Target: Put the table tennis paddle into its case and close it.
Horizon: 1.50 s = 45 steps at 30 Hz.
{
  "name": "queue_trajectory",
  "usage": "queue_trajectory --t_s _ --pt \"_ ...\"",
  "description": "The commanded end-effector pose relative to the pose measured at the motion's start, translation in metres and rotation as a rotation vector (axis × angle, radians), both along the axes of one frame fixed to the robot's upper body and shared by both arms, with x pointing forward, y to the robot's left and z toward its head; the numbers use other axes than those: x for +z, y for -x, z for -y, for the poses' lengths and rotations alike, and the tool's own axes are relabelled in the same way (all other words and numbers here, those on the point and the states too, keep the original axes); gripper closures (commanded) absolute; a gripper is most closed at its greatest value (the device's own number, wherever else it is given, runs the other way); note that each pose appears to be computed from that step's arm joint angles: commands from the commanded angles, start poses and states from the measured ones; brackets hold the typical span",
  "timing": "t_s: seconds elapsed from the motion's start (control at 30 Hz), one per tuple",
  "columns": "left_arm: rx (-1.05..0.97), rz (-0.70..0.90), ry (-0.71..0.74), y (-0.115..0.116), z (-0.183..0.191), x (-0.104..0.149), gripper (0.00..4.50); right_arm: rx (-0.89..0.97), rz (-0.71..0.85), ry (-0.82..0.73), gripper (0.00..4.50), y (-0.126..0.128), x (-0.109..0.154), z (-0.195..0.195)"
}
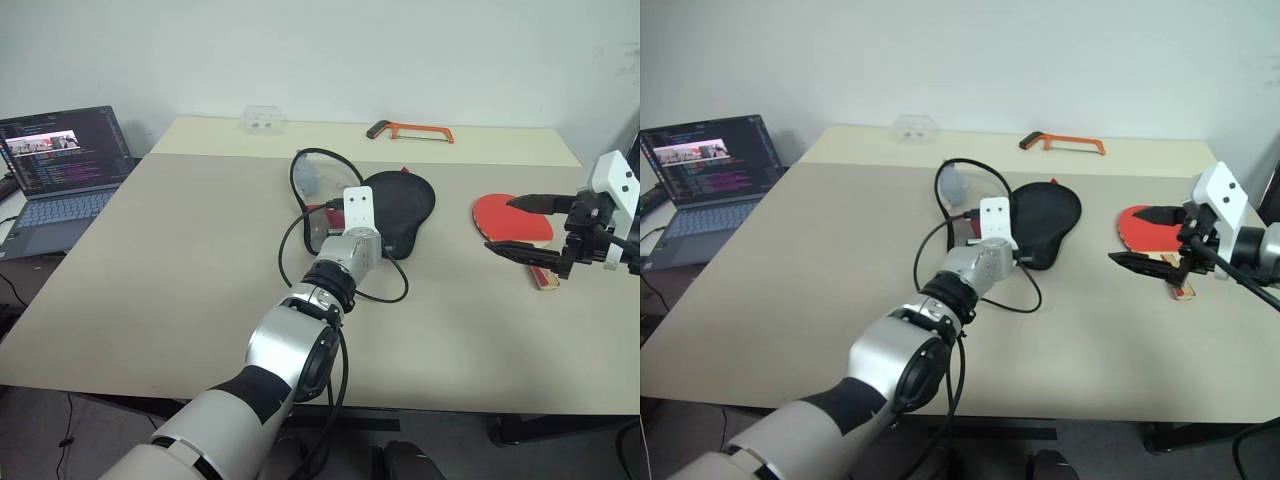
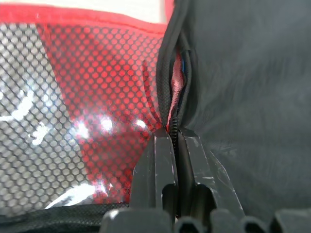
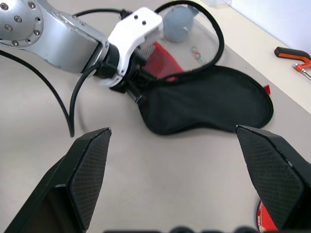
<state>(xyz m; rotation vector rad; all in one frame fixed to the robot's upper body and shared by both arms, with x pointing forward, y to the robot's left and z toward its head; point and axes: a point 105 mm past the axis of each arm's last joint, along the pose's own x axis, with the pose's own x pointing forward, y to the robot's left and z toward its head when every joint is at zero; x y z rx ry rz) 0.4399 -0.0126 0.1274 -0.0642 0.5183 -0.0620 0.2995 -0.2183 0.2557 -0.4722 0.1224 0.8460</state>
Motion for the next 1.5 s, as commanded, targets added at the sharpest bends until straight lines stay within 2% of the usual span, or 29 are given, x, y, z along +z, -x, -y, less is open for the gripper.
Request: queue_trajectory --t_s 0.03,0.27,0.37,0.4,0.53,0.63,0.8,0.9,1.0,1.17,1.27,1.33,1.5 --pt "-0.454 -0.069 0.125 0.122 0.183 0.003 3.72 0.033 0.054 -0.001 0.00 0.002 0.013 -0.007" --pt "-0.434 0.021 0.122 0.106 0.175 0.018 1.31 0.050 0.056 -0.011 0.00 -0.002 0.012 -0.011" --pt "-0.482 0.153 0.116 0.087 0.165 0.046 0.27 0.060 0.058 -0.029 0.00 -0.005 0.012 -0.014" --pt "-0.480 0.197 0.108 0.076 0.153 0.057 0.11 0.057 0.055 -0.043 0.00 -0.007 0.012 -0.016" --pt "-0.521 0.238 0.058 0.052 0.105 0.078 0.11 -0.001 0.059 -0.106 0.00 -0.021 0.010 -0.021" --pt "-0.550 0.281 -0.033 0.028 0.032 0.091 0.11 -0.133 0.048 -0.191 0.00 -0.047 0.004 -0.029" --pt "-0.580 0.305 -0.242 0.024 -0.069 0.091 0.11 -0.354 -0.034 -0.316 0.00 -0.079 -0.013 -0.035" --pt "-0.579 0.275 -0.333 0.028 -0.125 0.086 0.11 -0.425 -0.077 -0.370 0.00 -0.089 -0.023 -0.041" --pt "-0.597 0.284 -0.413 0.038 -0.161 0.087 0.11 -0.463 -0.137 -0.436 0.00 -0.096 -0.031 -0.051" --pt "-0.765 0.319 -0.477 0.081 -0.195 0.097 0.11 -0.586 -0.243 -0.515 0.00 -0.113 -0.056 -0.065" --pt "-0.798 0.323 -0.525 0.099 -0.218 0.100 0.11 -0.666 -0.319 -0.509 0.00 -0.120 -0.079 -0.069" --pt "-0.806 0.312 -0.548 0.109 -0.229 0.099 0.11 -0.695 -0.359 -0.497 0.00 -0.121 -0.093 -0.075" --pt "-0.790 0.296 -0.551 0.119 -0.236 0.096 0.11 -0.710 -0.422 -0.491 0.00 -0.123 -0.110 -0.088"
